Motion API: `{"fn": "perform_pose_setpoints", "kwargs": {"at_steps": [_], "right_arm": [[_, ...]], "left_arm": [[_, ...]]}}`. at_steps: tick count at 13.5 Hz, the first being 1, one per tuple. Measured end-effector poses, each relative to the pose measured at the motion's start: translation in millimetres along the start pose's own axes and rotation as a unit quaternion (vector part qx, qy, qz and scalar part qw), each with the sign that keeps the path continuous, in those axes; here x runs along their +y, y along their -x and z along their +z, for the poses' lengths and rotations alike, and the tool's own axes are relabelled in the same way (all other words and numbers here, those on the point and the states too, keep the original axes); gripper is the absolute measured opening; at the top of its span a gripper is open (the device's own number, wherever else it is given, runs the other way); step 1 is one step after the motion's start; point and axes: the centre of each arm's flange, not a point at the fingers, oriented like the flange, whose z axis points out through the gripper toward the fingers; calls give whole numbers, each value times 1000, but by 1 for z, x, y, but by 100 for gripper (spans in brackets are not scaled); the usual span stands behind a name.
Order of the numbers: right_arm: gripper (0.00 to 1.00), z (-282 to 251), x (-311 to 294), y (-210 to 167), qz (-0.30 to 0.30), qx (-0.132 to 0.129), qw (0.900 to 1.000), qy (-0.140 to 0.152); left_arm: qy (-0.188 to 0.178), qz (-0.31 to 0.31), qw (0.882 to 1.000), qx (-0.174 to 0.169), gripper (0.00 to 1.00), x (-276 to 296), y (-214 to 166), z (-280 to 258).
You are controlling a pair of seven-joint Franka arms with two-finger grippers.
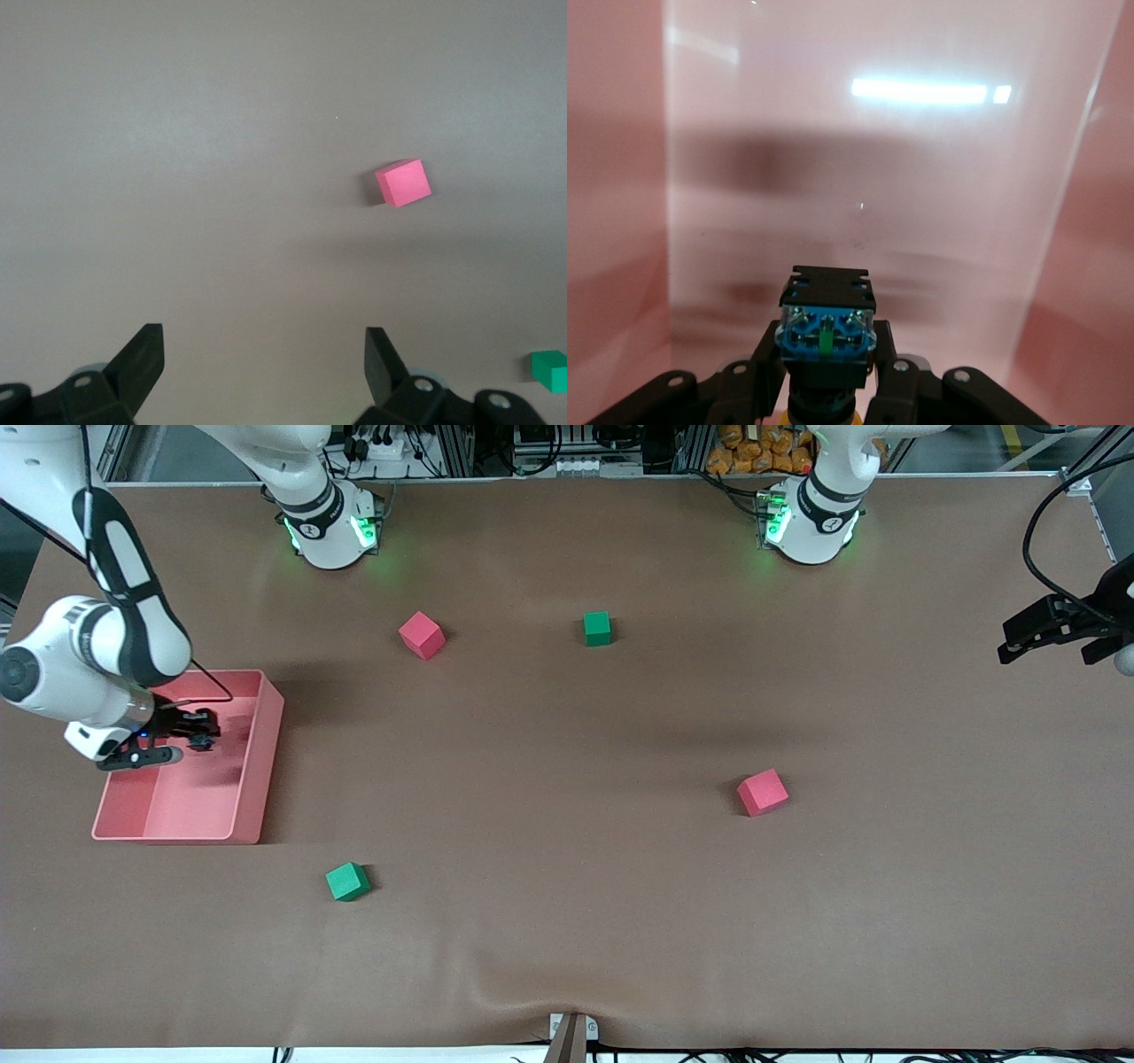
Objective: Place and upright button with both arms
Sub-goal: 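Lift the switch out of the tray with the right gripper toward mid-table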
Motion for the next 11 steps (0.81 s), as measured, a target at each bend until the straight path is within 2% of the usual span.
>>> {"fn": "perform_pose_setpoints", "kwargs": {"at_steps": [3,4,6,8,11], "right_arm": [[44,-58,1,-33,-109,26,993,20],[44,-72,-5,-44,-152,33,988,27],[44,-90,-31,-66,-241,42,969,40],[44,-108,-69,-91,-339,52,937,57],[44,-152,-158,-130,-467,59,879,74]], "left_arm": [[0,0,1000,0,100,0,0,0],[0,0,1000,0,100,0,0,0],[0,0,1000,0,100,0,0,0],[0,0,1000,0,100,0,0,0],[0,0,1000,0,100,0,0,0]]}}
